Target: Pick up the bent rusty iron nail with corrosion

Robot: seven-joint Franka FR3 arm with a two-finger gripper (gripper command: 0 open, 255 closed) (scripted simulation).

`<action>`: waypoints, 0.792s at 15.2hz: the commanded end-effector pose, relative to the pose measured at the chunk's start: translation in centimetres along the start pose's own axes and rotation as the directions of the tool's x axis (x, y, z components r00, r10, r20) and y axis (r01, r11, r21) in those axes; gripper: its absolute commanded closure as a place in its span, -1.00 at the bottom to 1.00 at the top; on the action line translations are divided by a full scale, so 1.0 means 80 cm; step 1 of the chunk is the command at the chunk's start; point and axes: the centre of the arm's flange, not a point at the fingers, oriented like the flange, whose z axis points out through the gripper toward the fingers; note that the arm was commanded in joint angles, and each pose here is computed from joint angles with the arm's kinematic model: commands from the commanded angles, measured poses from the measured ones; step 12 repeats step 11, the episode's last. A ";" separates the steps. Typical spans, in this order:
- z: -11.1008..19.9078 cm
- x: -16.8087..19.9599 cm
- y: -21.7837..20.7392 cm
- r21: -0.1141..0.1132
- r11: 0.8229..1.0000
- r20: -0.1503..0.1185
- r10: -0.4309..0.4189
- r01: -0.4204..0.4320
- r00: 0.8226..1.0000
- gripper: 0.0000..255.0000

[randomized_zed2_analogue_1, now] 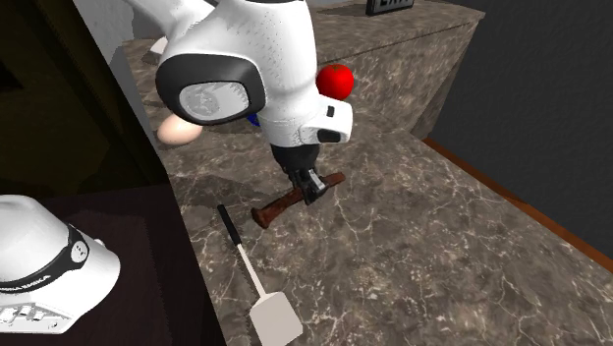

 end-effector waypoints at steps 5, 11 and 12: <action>-0.039 0.005 0.002 0.000 1.000 0.000 0.000 0.000 1.000 1.00; -0.066 0.009 0.002 0.000 1.000 0.000 0.000 0.000 1.000 1.00; -0.066 0.009 0.002 0.000 1.000 0.000 0.000 0.000 1.000 1.00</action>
